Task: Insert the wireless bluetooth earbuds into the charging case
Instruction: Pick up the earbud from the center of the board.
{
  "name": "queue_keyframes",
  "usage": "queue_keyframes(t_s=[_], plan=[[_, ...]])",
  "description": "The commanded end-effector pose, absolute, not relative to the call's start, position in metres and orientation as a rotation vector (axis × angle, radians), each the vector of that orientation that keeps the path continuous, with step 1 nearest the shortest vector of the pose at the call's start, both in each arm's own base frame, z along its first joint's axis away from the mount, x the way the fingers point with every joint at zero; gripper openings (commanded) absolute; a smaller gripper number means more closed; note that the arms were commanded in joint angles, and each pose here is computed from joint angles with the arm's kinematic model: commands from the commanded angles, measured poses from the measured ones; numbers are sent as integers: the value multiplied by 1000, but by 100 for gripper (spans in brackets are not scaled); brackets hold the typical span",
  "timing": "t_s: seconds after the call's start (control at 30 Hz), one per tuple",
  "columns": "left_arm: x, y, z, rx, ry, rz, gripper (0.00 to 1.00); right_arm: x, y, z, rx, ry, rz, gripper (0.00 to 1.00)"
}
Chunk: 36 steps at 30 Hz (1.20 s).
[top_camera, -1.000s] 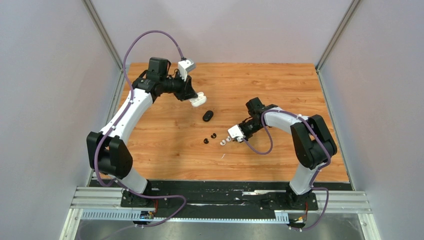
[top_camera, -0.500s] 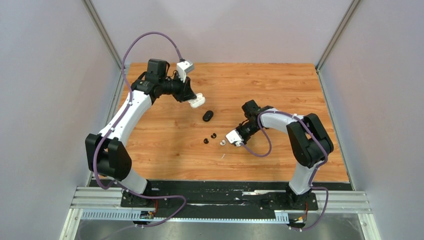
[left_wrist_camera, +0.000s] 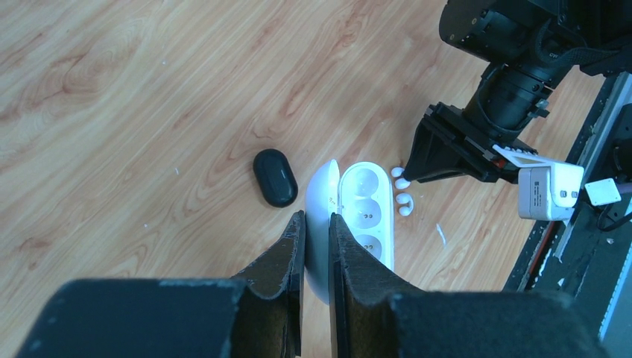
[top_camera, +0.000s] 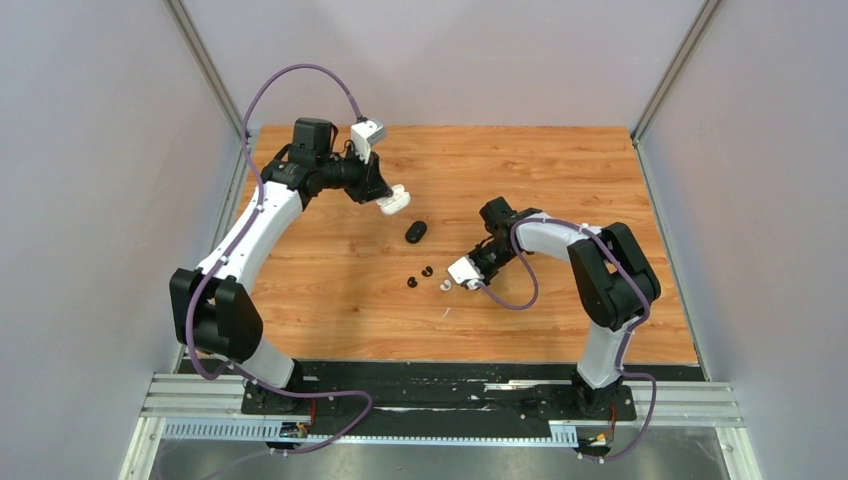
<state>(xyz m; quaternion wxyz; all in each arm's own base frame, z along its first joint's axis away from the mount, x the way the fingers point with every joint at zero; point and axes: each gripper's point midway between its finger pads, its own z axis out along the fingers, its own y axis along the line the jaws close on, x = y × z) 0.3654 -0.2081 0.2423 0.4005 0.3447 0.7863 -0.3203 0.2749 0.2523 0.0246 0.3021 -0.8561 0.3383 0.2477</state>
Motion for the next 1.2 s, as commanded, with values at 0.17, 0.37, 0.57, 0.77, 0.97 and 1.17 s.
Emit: queue_keyframes(t_s=[0.17, 0.37, 0.57, 0.77, 0.97, 1.17], plan=[[367, -208, 262, 862, 1920, -805, 0, 289, 267, 32, -2251, 861, 648, 28], [367, -206, 262, 861, 1921, -806, 0, 293, 269, 34, -2243, 876, 653, 19], [368, -205, 261, 856, 1923, -806, 0, 295, 274, 44, -2221, 886, 673, 10], [370, -209, 260, 891, 1901, -819, 0, 308, 272, 64, -2203, 954, 643, 1], [372, -220, 243, 1082, 1803, -785, 0, 324, 257, 138, -2123, 1100, 609, 0], [366, -247, 238, 1209, 1682, -827, 0, 320, 257, 220, -2001, 1116, 584, 0]])
